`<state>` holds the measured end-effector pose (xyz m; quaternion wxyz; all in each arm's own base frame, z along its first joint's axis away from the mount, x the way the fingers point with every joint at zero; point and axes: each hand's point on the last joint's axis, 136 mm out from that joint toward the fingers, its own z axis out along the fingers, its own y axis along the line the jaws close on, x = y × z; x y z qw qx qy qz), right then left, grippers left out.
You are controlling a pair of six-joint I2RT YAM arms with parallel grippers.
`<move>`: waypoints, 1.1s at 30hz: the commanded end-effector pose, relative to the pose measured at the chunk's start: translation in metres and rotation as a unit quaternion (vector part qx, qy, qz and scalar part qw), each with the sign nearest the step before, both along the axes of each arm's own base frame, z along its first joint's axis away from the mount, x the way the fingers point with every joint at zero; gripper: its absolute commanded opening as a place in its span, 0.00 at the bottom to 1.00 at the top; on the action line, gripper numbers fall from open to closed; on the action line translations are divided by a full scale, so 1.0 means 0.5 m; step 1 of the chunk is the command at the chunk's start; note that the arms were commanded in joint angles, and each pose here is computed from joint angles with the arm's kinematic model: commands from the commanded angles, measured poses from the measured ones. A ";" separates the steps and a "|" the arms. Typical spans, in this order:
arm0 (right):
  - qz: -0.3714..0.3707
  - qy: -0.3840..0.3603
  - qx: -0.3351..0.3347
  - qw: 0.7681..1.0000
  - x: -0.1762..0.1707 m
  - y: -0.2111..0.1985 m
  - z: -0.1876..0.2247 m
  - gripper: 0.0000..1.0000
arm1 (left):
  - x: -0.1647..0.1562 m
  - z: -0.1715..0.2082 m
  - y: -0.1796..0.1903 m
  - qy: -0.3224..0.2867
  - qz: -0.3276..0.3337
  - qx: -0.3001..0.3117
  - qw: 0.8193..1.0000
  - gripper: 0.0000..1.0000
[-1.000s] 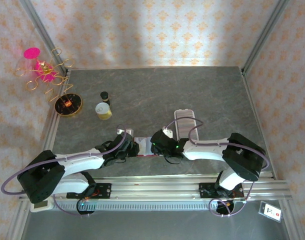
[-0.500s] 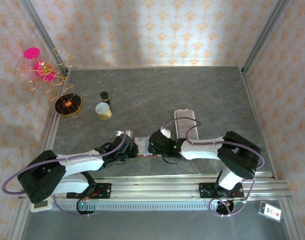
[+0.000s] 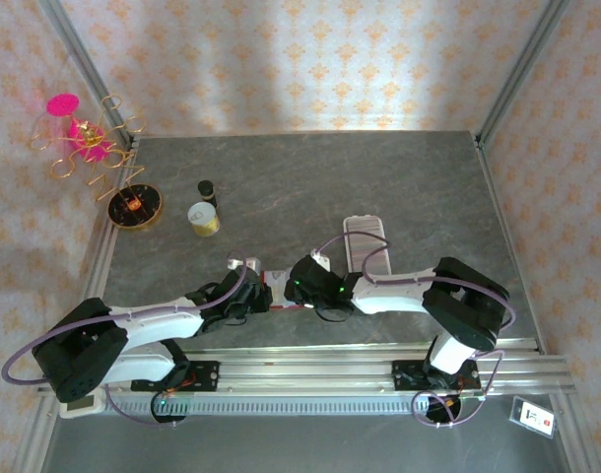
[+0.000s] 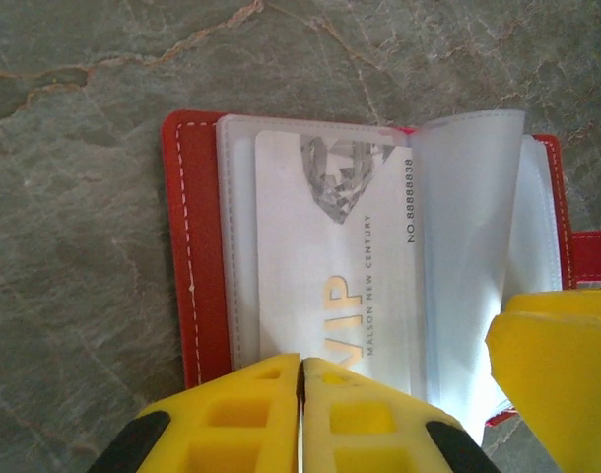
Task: Put the credit cards into the card holder
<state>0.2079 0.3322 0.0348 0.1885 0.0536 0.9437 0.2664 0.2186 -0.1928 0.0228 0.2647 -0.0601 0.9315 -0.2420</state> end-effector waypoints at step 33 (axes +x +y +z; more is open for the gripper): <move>-0.005 0.004 0.135 0.991 0.002 0.088 0.063 0.40 | -0.008 0.016 0.006 -0.012 0.026 -0.045 0.999 0.10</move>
